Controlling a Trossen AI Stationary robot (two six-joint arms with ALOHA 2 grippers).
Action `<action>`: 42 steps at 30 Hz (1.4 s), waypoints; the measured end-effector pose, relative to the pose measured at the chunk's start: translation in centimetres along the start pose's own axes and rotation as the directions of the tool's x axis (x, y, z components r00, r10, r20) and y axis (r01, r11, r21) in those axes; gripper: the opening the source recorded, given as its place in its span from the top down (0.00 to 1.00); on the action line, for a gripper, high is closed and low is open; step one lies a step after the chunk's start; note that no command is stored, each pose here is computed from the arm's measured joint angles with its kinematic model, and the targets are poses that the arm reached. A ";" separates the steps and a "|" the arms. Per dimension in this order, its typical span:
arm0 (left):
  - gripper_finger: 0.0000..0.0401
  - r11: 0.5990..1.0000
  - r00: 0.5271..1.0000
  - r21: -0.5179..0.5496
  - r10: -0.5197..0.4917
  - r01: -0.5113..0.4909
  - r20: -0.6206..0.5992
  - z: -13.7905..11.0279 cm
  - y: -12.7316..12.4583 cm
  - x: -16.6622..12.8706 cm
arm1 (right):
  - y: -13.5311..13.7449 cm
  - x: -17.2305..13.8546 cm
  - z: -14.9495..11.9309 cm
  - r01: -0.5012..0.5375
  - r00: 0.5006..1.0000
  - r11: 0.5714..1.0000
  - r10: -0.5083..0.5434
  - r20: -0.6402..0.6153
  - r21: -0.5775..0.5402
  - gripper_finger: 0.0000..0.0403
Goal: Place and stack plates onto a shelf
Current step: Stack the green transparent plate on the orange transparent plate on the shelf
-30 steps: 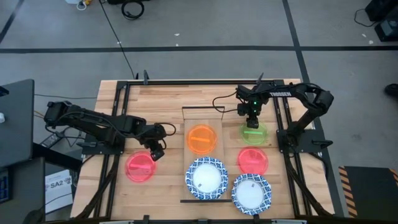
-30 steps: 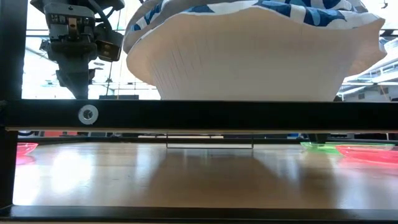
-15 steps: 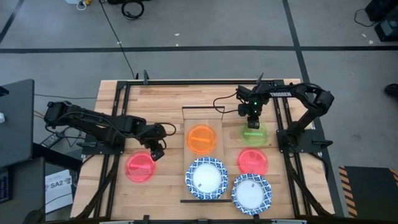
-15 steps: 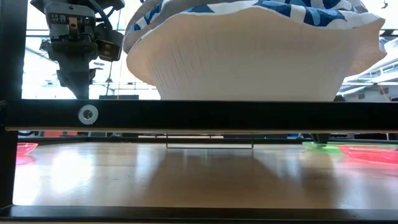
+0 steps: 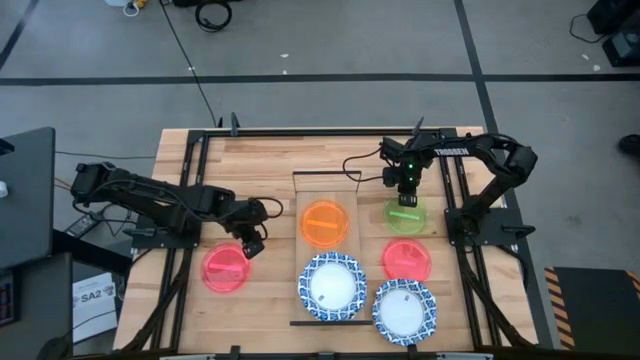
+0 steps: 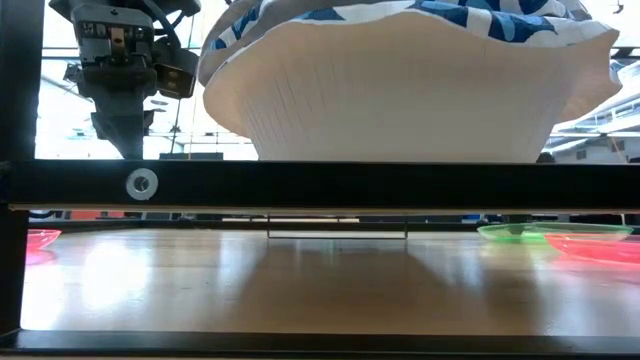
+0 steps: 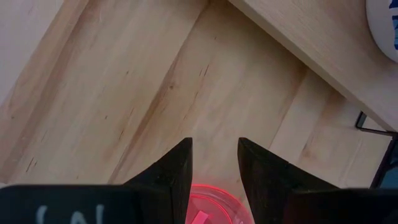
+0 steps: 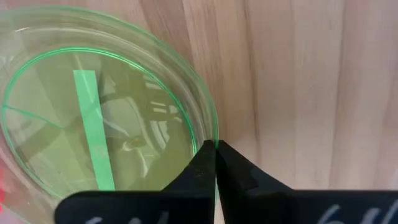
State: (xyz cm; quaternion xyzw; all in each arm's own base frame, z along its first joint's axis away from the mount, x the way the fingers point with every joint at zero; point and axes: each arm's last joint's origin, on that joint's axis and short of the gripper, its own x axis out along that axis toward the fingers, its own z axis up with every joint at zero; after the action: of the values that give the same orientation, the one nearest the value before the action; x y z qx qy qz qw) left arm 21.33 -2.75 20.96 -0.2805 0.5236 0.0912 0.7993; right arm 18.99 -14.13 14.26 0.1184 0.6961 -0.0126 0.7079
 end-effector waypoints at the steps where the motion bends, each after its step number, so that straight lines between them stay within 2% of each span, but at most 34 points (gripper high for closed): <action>1: 0.66 1.000 1.000 0.000 0.000 0.000 0.000 0.0 0.0 0.0 | 0.0 0.0 0.0 0.009 1.000 1.000 -0.009 -0.004 0.000 0.97; 29: 0.66 1.000 1.000 0.000 0.000 0.000 0.000 0.0 0.0 0.0 | -0.1 -0.1 -0.4 0.028 0.998 1.000 -0.028 -0.054 0.008 0.98; 34: 0.66 1.000 1.000 -0.001 0.000 0.000 0.000 0.0 0.0 0.0 | -0.6 -1.4 -0.2 0.059 0.994 0.998 -0.056 -0.096 0.025 0.98; 42: 0.66 1.000 1.000 -0.001 0.000 0.000 0.000 0.0 0.0 0.0 | -1.7 -4.2 0.7 0.080 0.995 0.995 -0.077 -0.058 0.058 0.98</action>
State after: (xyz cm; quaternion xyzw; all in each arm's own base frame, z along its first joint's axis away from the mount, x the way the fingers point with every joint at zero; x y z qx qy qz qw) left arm 21.32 -2.75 20.96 -0.2811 0.5237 0.0916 0.7990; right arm 19.22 -16.56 18.18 0.1126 0.7191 -0.0582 0.6833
